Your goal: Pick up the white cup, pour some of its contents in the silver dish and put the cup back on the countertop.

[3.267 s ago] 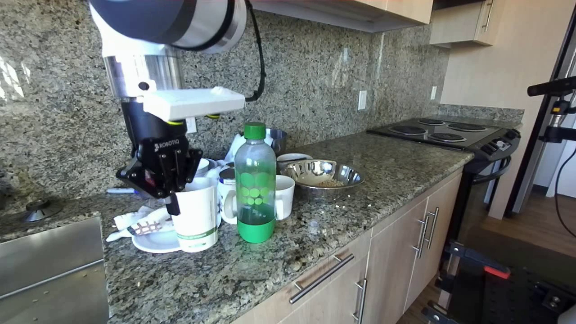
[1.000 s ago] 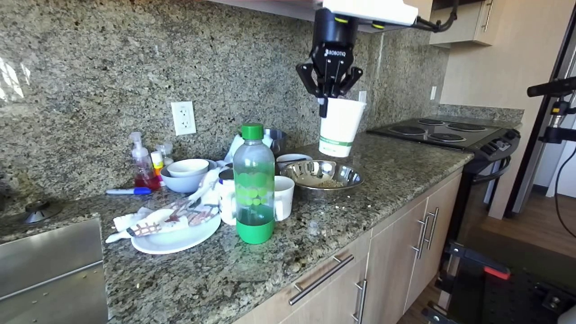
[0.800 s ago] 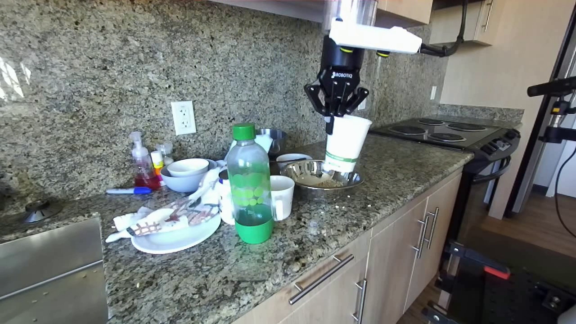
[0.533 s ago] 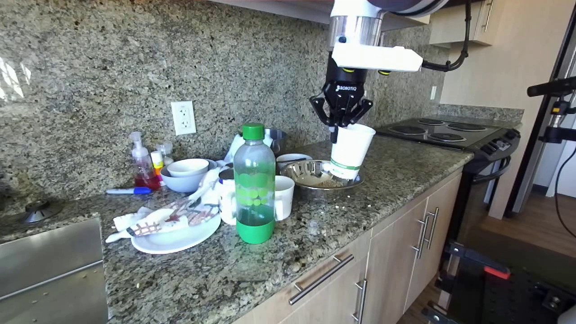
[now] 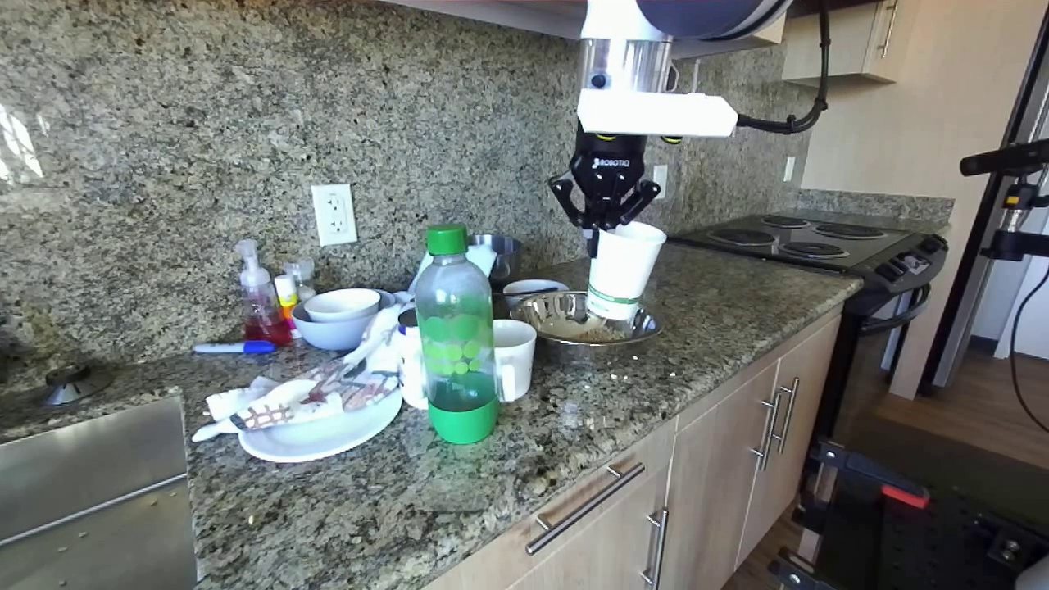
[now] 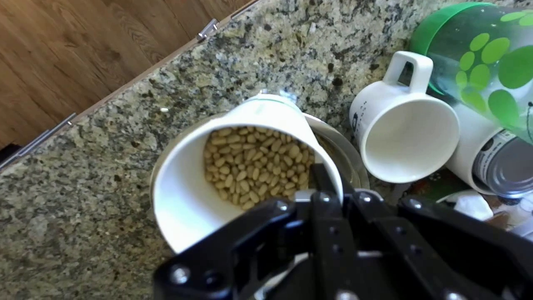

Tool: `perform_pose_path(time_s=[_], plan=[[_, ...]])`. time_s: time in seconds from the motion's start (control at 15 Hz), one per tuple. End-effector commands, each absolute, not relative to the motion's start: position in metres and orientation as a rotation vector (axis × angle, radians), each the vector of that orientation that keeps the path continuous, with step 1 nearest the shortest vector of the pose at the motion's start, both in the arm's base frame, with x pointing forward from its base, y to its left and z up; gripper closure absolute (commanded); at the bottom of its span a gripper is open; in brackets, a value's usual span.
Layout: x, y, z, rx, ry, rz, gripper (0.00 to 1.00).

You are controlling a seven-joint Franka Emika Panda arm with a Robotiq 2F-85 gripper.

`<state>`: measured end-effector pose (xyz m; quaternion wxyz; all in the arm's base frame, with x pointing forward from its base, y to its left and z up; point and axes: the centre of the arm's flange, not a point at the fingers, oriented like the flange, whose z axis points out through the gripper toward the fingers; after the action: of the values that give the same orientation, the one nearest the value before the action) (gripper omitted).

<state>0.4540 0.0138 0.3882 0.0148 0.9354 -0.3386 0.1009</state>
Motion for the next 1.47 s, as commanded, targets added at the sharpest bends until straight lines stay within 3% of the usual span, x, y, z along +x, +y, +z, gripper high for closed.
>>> perform_pose_path(time_s=[0.0,0.4,1.4], plan=[[0.481,0.039,0.413,2.959,-1.0,0.381,0.99],[0.483,0.086,0.442,2.985,-0.944,0.453,0.99],[0.48,0.07,0.431,2.978,-0.958,0.422,0.97]])
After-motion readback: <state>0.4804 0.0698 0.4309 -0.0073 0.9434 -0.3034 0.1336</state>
